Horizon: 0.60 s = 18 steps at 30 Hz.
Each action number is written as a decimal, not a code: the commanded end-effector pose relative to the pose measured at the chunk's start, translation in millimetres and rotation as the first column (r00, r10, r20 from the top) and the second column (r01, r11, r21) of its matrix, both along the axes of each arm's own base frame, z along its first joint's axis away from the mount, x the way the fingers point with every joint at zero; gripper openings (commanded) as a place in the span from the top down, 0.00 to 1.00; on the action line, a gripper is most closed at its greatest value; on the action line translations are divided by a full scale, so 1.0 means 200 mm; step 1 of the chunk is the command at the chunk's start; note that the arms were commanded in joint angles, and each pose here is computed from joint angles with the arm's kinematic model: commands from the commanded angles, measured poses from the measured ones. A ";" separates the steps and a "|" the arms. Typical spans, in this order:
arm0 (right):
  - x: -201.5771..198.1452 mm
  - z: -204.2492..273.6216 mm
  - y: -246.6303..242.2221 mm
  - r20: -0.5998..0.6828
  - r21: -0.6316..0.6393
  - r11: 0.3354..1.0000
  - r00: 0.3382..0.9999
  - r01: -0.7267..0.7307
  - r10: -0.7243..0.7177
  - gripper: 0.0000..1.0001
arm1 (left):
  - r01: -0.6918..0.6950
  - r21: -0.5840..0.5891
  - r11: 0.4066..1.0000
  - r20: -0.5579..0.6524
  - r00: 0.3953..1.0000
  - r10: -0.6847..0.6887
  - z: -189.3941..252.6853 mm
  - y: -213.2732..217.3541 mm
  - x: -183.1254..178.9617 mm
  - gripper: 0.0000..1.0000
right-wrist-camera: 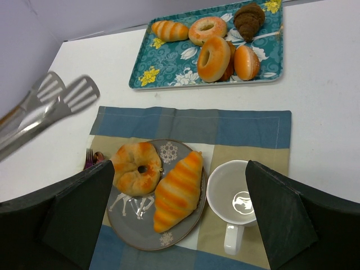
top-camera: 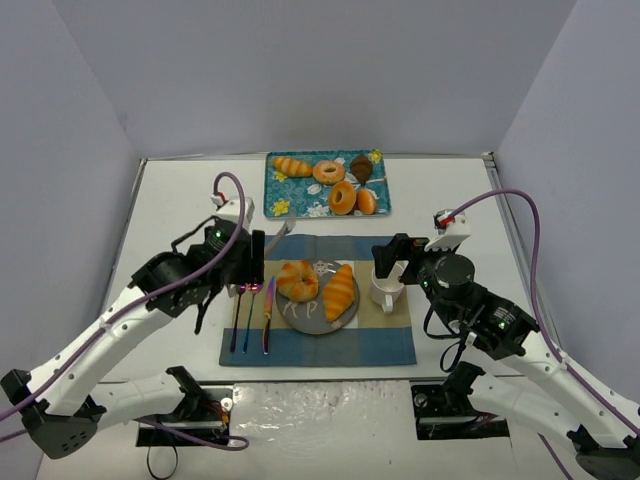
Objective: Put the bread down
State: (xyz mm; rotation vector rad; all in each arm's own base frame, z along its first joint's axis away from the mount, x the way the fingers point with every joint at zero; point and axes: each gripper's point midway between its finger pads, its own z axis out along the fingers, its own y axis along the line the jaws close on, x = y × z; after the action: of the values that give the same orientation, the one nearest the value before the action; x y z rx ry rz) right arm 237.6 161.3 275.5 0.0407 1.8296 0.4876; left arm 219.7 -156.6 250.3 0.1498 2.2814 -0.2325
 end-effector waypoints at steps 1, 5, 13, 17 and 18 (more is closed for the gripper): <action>0.02 0.15 0.03 0.074 0.064 0.998 0.997 -0.014 0.009 0.00 | -0.053 -0.033 0.998 0.061 0.997 0.055 0.13 0.11 0.25 0.45; 0.01 0.17 0.03 0.080 0.065 0.998 0.997 -0.027 0.022 0.00 | -0.150 -0.021 0.988 0.050 0.987 0.151 0.14 0.24 0.52 0.45; 0.01 0.20 0.04 0.088 0.062 0.997 0.995 -0.041 0.036 0.00 | -0.339 -0.048 0.940 -0.009 0.941 0.339 0.03 0.55 0.95 0.46; -0.01 0.23 0.03 0.092 0.061 0.997 0.995 -0.046 0.040 0.00 | -0.407 -0.016 0.913 -0.053 0.912 0.406 -0.09 0.67 1.10 0.46; -0.01 0.23 0.02 0.093 0.062 0.997 0.995 -0.044 0.038 0.00 | -0.430 0.004 0.903 -0.063 0.901 0.429 -0.13 0.72 1.13 0.46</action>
State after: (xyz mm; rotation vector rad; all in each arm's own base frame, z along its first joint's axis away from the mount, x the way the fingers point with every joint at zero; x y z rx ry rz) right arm 235.1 165.6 282.8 0.0024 1.8216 0.5105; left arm 409.4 -32.7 205.4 -0.3336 2.4046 -0.0313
